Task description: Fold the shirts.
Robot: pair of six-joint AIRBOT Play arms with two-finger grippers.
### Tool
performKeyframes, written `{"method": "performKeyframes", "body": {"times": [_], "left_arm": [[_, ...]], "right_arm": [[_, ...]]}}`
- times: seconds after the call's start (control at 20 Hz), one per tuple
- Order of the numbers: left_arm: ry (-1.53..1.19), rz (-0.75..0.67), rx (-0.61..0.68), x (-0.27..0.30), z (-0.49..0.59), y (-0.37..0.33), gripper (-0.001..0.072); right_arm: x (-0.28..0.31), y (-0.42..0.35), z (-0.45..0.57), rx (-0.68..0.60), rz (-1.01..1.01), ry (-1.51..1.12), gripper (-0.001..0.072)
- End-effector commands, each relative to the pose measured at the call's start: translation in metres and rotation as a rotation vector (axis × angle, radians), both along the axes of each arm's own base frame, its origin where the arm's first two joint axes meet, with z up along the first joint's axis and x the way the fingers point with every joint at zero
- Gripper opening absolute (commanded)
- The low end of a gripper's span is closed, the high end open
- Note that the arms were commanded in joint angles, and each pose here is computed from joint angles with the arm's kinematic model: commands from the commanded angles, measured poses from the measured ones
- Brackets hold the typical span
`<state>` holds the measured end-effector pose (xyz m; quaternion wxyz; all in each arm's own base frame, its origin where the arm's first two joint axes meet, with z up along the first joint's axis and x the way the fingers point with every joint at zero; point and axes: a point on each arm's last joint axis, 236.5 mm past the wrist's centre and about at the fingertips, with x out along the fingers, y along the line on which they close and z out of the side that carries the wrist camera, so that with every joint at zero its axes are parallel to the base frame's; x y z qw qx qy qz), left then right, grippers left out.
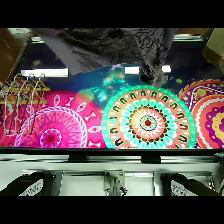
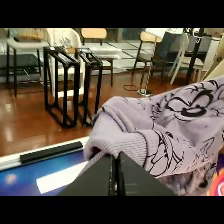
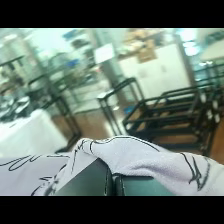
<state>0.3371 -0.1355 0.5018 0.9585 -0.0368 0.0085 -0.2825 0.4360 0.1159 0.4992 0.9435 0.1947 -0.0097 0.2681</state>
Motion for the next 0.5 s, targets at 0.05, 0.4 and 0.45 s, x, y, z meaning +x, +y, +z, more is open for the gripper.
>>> {"method": "performKeyframes", "body": {"times": [0.05, 0.4, 0.45], "left_arm": [[0.494, -0.108, 0.171, -0.039, -0.125, -0.015, 0.0067], [0.916, -0.741, 0.509, -0.137, -0.319, -0.195, 0.0072], [0.914, -0.809, 0.569, -0.152, -0.333, -0.211, 0.0186]], "right_arm": [[-0.009, 0.021, -0.113, -0.233, 0.083, 0.366, 0.0092], [-0.069, -0.095, -0.310, -0.733, -0.131, 1.122, 0.0091], [-0.081, -0.105, -0.323, -0.764, -0.150, 1.198, 0.0091]]}}
